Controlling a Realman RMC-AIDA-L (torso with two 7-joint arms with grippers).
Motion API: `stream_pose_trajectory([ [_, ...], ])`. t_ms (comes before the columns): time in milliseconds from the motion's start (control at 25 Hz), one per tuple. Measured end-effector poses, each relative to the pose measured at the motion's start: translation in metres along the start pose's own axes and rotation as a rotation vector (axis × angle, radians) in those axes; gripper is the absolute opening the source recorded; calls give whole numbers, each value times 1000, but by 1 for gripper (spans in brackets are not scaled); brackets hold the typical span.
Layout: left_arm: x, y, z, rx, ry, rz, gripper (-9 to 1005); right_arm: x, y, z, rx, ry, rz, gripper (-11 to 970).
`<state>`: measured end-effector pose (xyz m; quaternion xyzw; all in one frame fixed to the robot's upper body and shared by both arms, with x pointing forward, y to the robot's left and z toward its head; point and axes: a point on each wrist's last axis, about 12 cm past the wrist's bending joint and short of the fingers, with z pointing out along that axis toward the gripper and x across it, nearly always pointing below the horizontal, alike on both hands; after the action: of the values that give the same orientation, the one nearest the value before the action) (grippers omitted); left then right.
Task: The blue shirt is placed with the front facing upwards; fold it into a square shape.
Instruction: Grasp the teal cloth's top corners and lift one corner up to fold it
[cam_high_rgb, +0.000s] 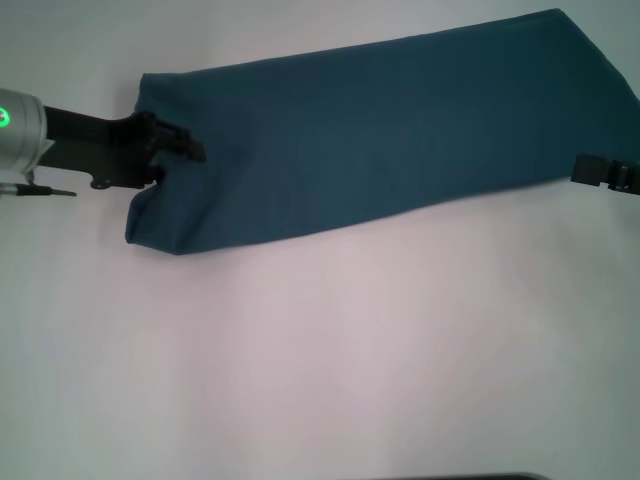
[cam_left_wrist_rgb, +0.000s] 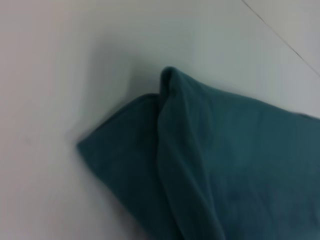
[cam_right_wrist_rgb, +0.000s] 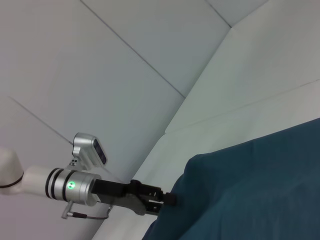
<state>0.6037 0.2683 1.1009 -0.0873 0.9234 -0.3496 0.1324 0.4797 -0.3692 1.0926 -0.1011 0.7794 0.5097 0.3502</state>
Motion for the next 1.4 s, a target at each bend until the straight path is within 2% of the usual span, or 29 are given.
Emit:
stream_pose_trajectory([
  [80, -2, -2, -4, 2, 26, 18, 540, 0, 0, -1, 2, -3, -1, 924],
  [520, -5, -2, -4, -30, 35, 37, 337, 1, 0, -1, 2, -6, 4, 925],
  [720, -3, -3, -7, 0, 50, 48, 117, 1, 0, -1, 2, -5, 5, 925],
  [880, -4, 3, -26, 44, 37, 43, 64, 3, -1, 2, 6, -16, 12, 924],
  [1200, -8, 38, -68, -7, -28, -19, 38, 3, -9, 30, 54, -56, 16, 925],
  [1320, -7, 47, -79, -1, -55, -44, 38, -1, -8, 46, 43, -57, -24, 924],
  [1400, -6, 48, -81, 8, -57, -45, 38, -6, -3, 56, 7, -77, -71, 920],
])
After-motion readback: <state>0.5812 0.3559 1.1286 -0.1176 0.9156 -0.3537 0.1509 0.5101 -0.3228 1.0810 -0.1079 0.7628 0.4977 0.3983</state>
